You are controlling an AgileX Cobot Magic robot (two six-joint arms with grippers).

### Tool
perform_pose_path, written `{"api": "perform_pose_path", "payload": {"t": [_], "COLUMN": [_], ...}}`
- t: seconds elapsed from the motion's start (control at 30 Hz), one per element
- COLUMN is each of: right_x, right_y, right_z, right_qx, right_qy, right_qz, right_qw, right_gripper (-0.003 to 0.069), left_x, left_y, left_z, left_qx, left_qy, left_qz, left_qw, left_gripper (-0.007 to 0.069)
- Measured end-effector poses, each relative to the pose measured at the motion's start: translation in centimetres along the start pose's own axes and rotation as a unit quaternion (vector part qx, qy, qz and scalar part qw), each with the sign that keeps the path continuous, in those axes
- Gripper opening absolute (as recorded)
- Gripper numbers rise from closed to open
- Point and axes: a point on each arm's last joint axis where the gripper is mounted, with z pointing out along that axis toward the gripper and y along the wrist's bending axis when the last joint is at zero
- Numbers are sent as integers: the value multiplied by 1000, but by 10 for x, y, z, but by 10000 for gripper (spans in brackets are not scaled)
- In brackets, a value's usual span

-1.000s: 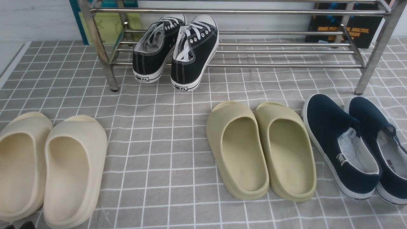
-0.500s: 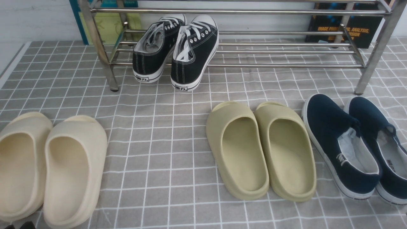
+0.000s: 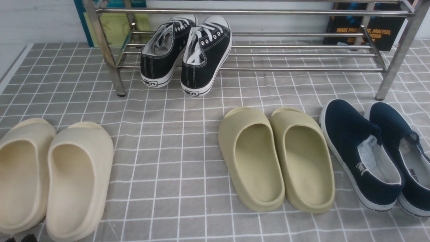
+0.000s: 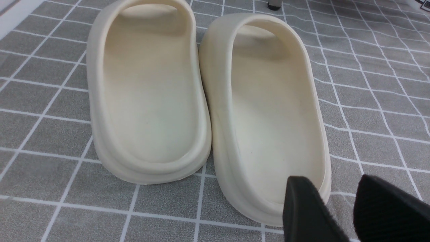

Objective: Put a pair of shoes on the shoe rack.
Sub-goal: Use the right arm to grab the shoe closest to it

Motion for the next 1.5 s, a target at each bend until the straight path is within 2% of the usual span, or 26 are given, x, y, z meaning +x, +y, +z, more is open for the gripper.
{"api": "perform_pose_path", "payload": {"t": [0.07,0.1,0.13,0.17,0.2,0.33,0.37,0.4,0.5,0.53,0.63,0.67,0.7,0.77,0.8,0.83,0.97,1.0,1.07,1.13,1.2,1.27,1.37,1.4,1.43,1.5], "right_x": [-12,-26,-28,-44,-44,-81,-83,-91,-98,-98,-90,-82,-81,-63,-62,-49,-33,-28,-24,-11,-2,9,23,30,30,33], "right_y": [11,22,24,37,35,53,53,53,54,53,54,53,53,49,49,46,42,38,34,22,15,7,-3,-8,-8,-9], "right_z": [0,6,5,13,16,47,51,64,92,96,121,133,135,156,158,173,196,208,216,233,241,248,254,256,256,257], "right_qx": [-1,13,12,28,34,95,98,115,121,122,109,108,107,116,119,129,146,157,165,178,181,187,191,194,194,196], "right_qy": [5,36,35,87,93,266,281,329,400,407,457,483,486,528,530,550,557,556,555,555,561,573,591,602,602,607], "right_qz": [-40,-95,-102,-154,-158,-254,-254,-264,-279,-279,-299,-312,-312,-325,-326,-332,-345,-349,-349,-350,-347,-340,-329,-321,-320,-314], "right_qw": [999,995,994,984,982,925,920,899,864,861,830,811,809,776,774,755,741,737,737,733,729,722,711,705,705,703], "right_gripper": [74,16,11,-3,-3,-3,-3,-3,-3,-3,0,5,6,16,18,33,96,151,200,321,382,407,394,337,326,153], "left_x": [0,0,0,0,0,0,0,0,0,0,0,0,0,0,0,0,0,0,0,0,0,0,0,0,0,0], "left_y": [0,0,0,0,0,0,0,0,0,0,0,0,0,0,0,0,0,0,0,0,0,0,0,0,0,0], "left_z": [0,0,0,0,0,0,0,0,0,0,0,0,0,0,0,0,0,0,0,0,0,0,0,0,0,0], "left_qx": [0,0,0,0,0,0,0,0,0,0,0,0,0,0,0,0,0,0,0,0,0,0,0,0,0,0], "left_qy": [0,0,0,0,0,0,0,0,0,0,0,0,0,0,0,0,0,0,0,0,0,0,0,0,0,0], "left_qz": [0,0,0,0,0,0,0,0,0,0,0,0,0,0,0,0,0,0,0,0,0,0,0,0,0,0], "left_qw": [1000,1000,1000,1000,1000,1000,1000,1000,1000,1000,1000,1000,1000,1000,1000,1000,1000,1000,1000,1000,1000,1000,1000,1000,1000,1000], "left_gripper": [239,239,239,239,239,239,239,239,239,239,239,239,239,239,239,239,239,239,239,239,239,239,239,239,239,239]}}
